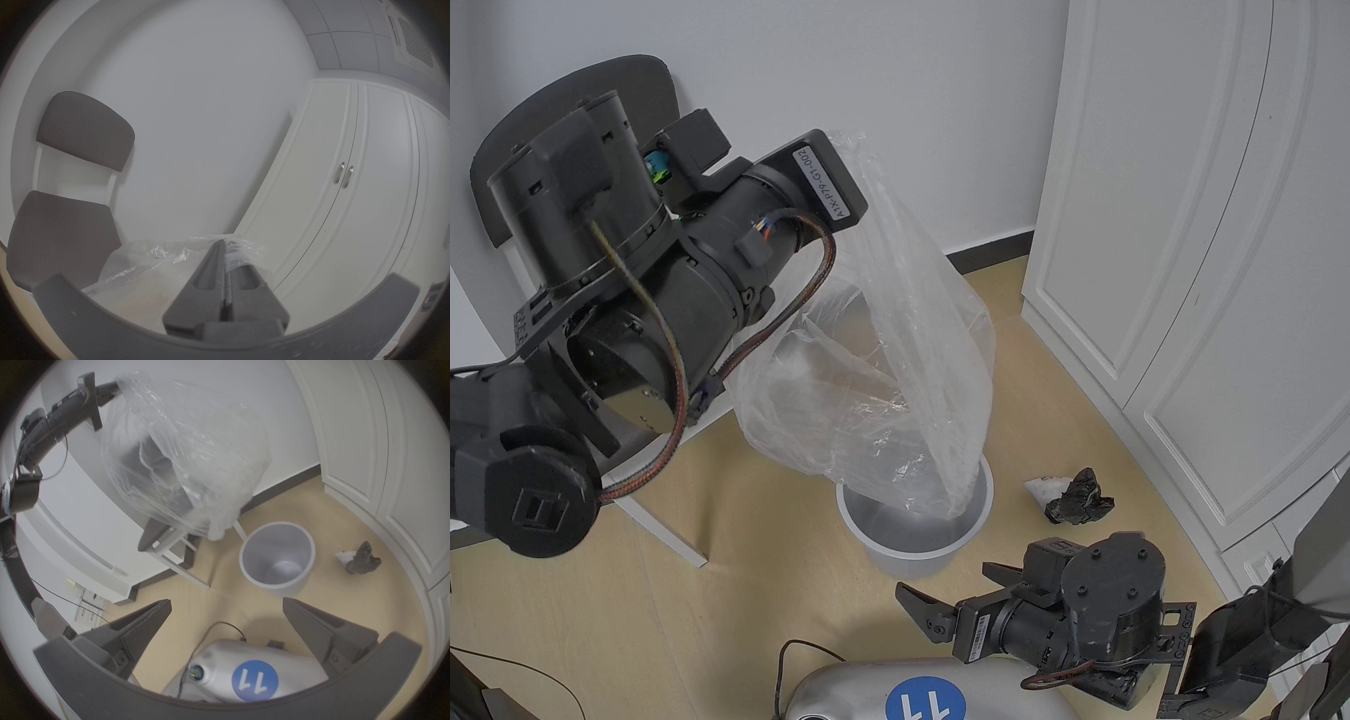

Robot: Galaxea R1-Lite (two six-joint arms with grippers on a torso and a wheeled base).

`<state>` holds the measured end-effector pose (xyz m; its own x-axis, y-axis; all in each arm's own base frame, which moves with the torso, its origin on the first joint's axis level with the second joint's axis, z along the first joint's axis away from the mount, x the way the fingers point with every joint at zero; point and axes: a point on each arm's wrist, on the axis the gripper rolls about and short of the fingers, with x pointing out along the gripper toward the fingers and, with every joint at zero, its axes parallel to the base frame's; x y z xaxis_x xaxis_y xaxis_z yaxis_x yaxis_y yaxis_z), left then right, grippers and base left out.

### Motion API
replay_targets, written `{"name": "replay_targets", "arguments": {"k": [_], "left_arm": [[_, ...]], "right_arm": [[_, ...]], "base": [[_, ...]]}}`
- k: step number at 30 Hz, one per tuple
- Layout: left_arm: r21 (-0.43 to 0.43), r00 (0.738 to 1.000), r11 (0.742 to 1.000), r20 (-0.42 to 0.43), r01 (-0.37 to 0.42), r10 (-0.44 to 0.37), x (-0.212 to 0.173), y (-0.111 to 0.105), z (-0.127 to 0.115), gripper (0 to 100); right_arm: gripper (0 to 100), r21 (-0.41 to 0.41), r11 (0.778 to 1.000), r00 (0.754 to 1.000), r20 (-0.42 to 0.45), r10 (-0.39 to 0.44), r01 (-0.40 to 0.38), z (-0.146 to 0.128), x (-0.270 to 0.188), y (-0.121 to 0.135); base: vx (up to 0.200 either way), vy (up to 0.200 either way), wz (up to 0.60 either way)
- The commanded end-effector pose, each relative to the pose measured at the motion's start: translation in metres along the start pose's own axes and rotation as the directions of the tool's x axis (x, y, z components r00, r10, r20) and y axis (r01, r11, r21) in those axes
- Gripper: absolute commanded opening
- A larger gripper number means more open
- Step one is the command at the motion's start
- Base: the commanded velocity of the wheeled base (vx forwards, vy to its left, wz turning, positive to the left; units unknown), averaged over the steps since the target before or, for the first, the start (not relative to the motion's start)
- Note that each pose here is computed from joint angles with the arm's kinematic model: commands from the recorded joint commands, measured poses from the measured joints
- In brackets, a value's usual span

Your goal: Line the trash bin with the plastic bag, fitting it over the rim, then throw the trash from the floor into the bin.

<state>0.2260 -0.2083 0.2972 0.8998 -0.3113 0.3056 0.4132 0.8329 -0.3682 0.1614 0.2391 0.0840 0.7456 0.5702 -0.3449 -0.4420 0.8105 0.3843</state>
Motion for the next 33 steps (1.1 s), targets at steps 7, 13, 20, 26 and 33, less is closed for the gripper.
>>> {"name": "replay_targets", "arguments": {"k": [7, 13, 20, 26, 33], "left_arm": [[-0.041, 0.998, 0.997, 0.014, 0.061, -0.06, -0.022, -0.016, 0.015, 0], [-0.072, 0.994, 0.992, 0.01, 0.105, -0.104, -0.036, -0.025, 0.021, 0], [-0.08, 0.993, 0.989, 0.006, 0.121, -0.121, -0.042, -0.028, 0.022, 0], [-0.075, 0.993, 0.99, -0.003, 0.122, -0.122, -0.043, -0.028, 0.02, 0], [-0.075, 0.993, 0.99, -0.003, 0.122, -0.122, -0.043, -0.027, 0.02, 0]], "right_arm": [[100, -0.01, 1.0, 1.0, 0.0, 0.011, -0.011, -0.025, 0.012, -0.006], [100, 0.002, 1.0, 1.0, 0.003, 0.014, -0.014, -0.025, 0.016, -0.005], [100, 0.03, 0.998, 0.996, 0.073, 0.046, -0.048, -0.02, 0.02, -0.003], [100, 0.059, 0.995, 0.985, 0.157, 0.068, -0.079, -0.02, 0.031, -0.005], [100, 0.102, 0.994, 0.965, 0.26, 0.003, -0.031, -0.009, 0.052, -0.01]], "base": [[0.0, 0.0, 0.0], [0.0, 0.0, 0.0], [0.0, 0.0, 0.0], [0.0, 0.0, 0.0], [0.0, 0.0, 0.0]]}}
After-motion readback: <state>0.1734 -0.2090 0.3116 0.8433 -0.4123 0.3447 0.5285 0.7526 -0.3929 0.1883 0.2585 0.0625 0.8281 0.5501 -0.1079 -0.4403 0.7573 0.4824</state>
